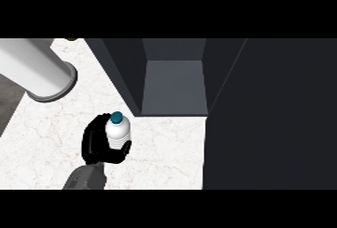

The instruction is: Pick up the bottled water, place it into the cabinet and close the cabinet

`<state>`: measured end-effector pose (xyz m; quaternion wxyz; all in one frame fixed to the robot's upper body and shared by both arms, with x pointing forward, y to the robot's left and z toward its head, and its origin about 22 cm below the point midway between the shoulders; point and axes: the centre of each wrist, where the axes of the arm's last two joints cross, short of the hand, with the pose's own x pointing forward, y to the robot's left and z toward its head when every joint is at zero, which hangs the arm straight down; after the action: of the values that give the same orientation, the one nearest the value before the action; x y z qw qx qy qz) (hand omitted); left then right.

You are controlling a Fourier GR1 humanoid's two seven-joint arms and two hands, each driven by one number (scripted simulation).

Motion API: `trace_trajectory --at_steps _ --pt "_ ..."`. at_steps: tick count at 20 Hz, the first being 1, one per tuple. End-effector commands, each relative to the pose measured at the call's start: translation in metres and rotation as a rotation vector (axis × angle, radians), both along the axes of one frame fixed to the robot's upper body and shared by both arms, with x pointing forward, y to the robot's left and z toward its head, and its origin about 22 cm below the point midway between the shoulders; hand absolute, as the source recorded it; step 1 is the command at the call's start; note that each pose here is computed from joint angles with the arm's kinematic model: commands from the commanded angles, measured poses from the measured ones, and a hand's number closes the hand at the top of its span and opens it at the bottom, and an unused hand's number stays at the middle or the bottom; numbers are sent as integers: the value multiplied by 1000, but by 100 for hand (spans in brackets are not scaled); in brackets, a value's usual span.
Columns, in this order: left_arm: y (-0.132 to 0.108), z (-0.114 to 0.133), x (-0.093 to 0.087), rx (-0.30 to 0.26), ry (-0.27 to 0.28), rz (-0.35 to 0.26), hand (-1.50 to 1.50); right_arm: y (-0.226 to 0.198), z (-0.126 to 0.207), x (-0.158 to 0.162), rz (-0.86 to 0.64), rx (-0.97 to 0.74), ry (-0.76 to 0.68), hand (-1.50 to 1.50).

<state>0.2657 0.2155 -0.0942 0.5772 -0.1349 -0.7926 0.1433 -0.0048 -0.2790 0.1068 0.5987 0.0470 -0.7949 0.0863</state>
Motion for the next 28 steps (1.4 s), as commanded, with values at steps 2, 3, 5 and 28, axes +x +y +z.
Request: trace_trajectory --at_steps 2,3,5,28 --pt "-34 43 9 3 -36 -93 150 6 29 1 8 17 -54 -150" --pt "-42 55 9 17 -58 -108 150 5 29 0 -4 11 -56 -150" --pt "-58 73 8 15 -69 -113 150 1 22 13 -2 13 -66 -150" --pt "-193 201 27 188 -67 -24 150 -13 16 22 33 -1 -78 -150"
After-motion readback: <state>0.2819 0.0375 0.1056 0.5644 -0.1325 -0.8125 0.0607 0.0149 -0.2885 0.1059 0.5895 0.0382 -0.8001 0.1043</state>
